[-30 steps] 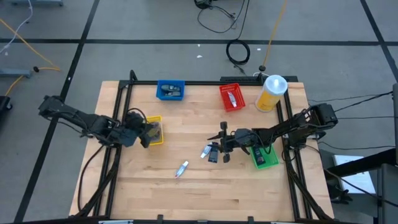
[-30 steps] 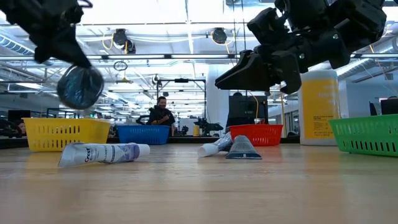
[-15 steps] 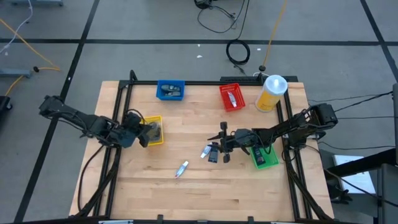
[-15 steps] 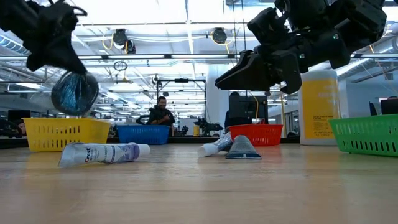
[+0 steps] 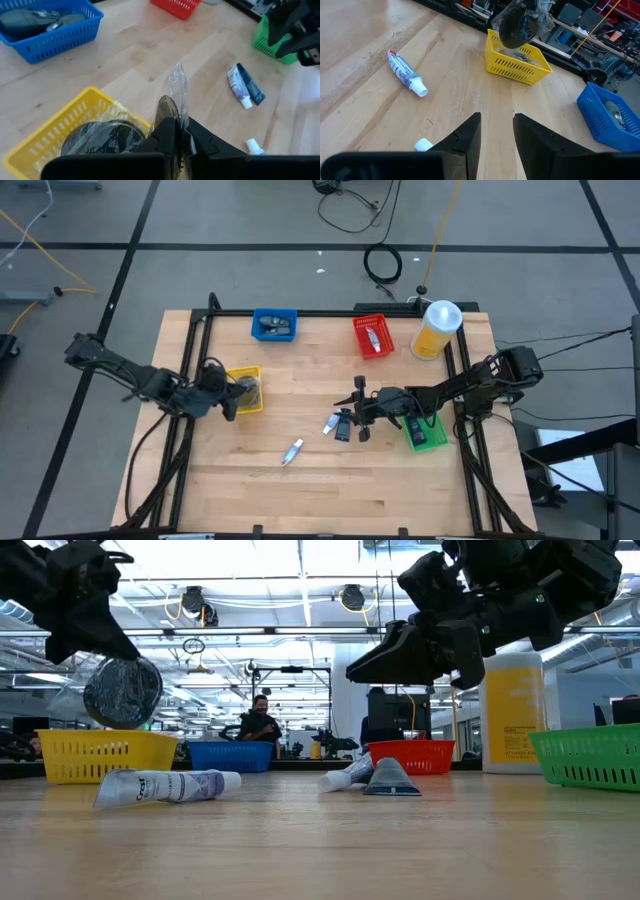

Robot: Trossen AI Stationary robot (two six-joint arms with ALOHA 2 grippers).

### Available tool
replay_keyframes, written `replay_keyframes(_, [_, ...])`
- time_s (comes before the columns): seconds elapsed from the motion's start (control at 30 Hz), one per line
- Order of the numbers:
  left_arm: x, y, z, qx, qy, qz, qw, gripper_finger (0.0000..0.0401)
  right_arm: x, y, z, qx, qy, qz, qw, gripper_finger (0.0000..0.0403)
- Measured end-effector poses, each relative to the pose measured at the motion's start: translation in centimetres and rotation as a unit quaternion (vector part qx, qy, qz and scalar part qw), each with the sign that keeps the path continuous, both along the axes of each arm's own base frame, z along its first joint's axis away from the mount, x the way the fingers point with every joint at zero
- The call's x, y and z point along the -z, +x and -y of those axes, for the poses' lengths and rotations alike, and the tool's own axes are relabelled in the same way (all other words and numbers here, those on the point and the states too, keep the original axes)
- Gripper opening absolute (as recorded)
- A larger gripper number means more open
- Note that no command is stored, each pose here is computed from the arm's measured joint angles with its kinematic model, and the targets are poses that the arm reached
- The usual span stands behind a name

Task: Pick & Place Travel size toiletries
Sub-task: Put the black hairbrush into the yellow bin

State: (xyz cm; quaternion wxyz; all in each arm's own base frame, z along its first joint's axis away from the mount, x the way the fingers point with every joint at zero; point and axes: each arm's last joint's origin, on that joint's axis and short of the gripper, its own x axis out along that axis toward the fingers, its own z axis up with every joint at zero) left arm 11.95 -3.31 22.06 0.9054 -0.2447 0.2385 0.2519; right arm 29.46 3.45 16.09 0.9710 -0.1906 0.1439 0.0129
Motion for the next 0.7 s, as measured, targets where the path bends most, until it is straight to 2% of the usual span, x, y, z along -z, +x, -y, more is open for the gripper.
replay_keyframes(0.17, [1.0,0.1,-0.1,-0.008,0.007,0.004,1.000,0.0011,0.0,0.0,0.0,0.002,0.006,0.000,1.000,0.0105])
replay_keyframes(0.33, [0.9,0.3,-0.2,0.017,-0.003,0.024,1.000,0.0002,0.0,0.0,0.0,0.002,0.006,0.001,1.000,0.0104])
replay_keyframes(0.6, [2.6,-0.3,-1.4,-0.021,-0.010,0.004,1.000,0.0024,0.0,0.0,0.0,0.002,0.006,0.001,1.000,0.0102])
replay_keyframes(0.7, [3.0,-0.4,-1.8,-0.026,0.005,-0.008,1.000,0.0034,0.0,0.0,0.0,0.003,0.009,0.001,1.000,0.0102])
